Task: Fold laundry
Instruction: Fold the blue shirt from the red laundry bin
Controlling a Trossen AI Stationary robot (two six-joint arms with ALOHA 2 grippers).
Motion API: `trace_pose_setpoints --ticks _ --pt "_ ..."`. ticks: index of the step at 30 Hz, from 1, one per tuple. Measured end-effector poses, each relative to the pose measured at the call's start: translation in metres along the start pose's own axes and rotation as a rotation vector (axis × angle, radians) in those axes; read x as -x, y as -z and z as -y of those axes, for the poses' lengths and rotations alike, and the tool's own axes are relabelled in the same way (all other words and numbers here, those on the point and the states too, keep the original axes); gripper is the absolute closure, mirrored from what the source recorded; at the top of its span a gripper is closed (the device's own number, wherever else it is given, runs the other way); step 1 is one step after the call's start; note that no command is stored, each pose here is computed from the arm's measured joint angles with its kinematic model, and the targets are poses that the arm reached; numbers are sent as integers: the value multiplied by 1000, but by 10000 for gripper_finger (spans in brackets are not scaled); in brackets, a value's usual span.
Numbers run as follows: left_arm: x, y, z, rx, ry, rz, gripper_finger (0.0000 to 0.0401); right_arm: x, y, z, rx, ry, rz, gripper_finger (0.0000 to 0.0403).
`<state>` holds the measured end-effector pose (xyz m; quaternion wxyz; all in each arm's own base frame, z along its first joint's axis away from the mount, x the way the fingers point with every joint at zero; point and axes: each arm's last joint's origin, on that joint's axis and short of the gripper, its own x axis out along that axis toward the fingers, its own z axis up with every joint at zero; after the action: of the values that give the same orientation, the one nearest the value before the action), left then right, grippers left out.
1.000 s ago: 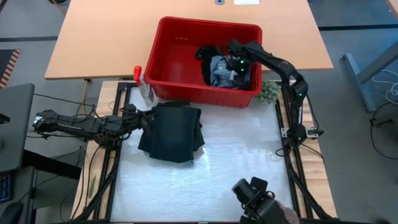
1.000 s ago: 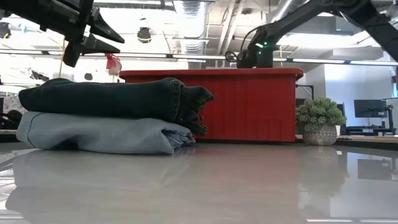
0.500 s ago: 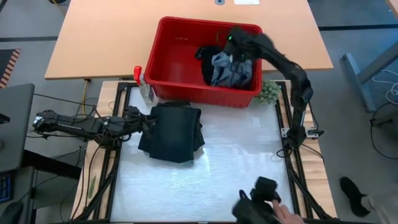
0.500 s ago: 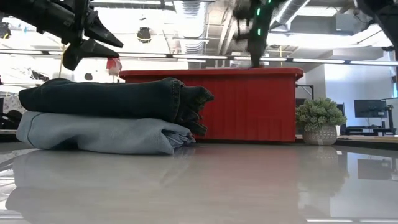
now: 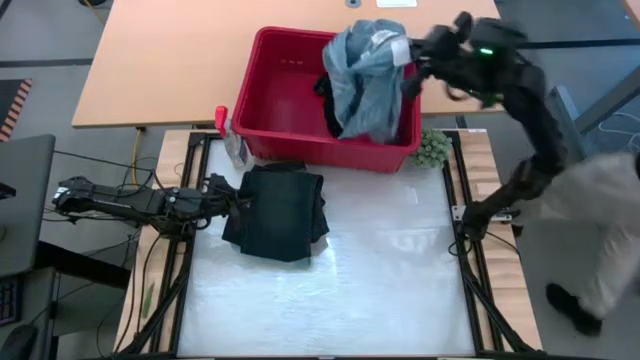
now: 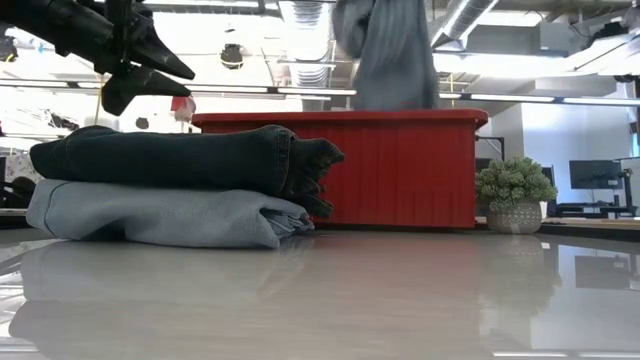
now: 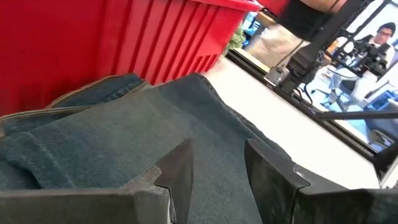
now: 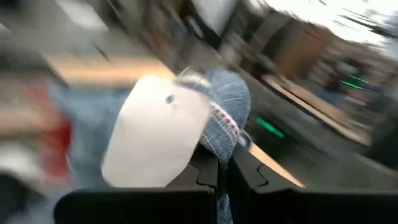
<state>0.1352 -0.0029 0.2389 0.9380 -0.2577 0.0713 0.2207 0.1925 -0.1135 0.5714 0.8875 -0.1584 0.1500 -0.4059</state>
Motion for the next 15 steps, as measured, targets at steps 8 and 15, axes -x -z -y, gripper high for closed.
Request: trace_pose_setpoints --ticks 8,15 --pt "0 -2 3 -31 70 -10 271 86 -31 -2 -383 -642 427 368" --pt "-15 -5 30 -44 427 -31 271 124 -21 -34 -353 -1034 279 368"
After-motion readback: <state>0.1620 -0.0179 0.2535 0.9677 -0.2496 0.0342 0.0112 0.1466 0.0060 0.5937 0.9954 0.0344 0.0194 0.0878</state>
